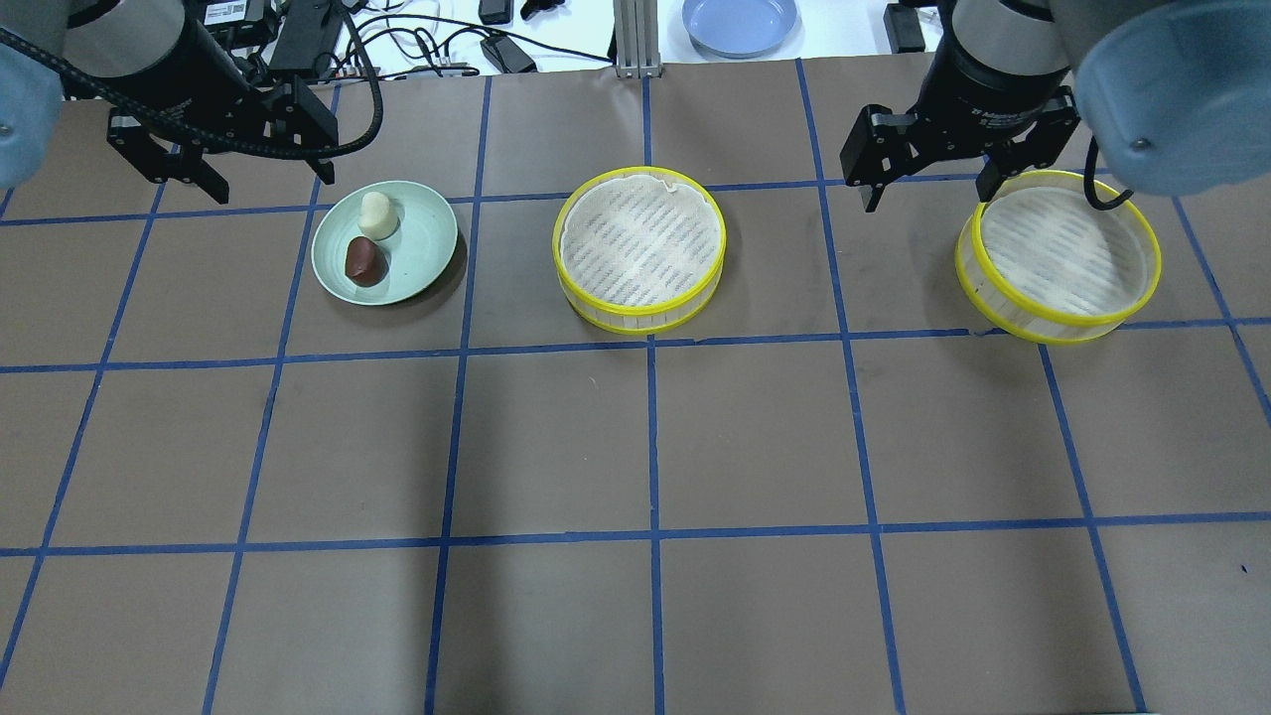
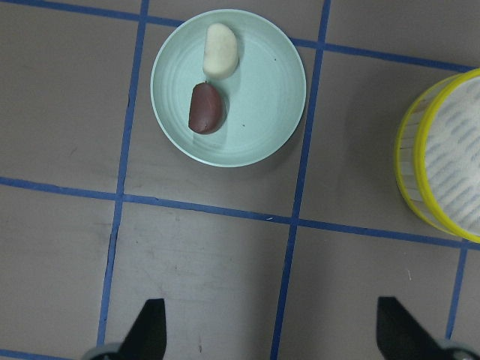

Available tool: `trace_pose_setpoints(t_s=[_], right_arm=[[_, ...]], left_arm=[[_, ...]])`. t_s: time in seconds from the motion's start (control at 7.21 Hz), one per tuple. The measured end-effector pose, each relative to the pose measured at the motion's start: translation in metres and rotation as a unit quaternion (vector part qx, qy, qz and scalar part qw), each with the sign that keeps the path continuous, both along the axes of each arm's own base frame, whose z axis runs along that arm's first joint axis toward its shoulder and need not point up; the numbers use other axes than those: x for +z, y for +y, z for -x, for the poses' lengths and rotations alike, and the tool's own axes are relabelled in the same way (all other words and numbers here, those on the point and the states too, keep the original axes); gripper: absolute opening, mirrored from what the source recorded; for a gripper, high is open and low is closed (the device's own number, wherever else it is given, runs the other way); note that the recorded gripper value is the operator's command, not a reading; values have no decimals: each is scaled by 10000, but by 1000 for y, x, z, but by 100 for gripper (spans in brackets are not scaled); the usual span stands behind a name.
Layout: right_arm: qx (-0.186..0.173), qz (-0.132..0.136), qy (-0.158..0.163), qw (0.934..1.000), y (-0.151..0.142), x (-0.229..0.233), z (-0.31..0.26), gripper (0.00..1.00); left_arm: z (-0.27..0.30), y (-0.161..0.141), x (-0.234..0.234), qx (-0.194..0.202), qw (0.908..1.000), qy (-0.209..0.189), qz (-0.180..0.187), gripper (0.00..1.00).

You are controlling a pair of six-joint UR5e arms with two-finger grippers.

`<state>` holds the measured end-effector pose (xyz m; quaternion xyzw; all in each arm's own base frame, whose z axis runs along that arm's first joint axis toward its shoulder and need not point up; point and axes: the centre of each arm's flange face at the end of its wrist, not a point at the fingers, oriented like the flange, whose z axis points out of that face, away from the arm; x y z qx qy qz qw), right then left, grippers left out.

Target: Stack buns with steamer

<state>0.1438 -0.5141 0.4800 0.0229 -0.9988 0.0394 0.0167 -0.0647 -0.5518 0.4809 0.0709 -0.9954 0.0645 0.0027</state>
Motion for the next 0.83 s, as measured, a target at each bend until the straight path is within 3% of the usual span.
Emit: trace_pose_setpoints(t_s=[0.28, 0.55, 0.83], right_arm=[[-88, -54, -45, 9999, -19, -18, 15, 100], [-299, -219, -52, 9993, -55, -52, 94, 100], [-257, -296, -41, 9992, -84, -94, 197, 100]], left_arm=[[-7, -38, -37, -40, 9998, -37, 179, 100], [-20, -79, -92, 14, 9996, -46, 295, 100], [-45, -111, -155, 131, 9995, -27, 279, 99]])
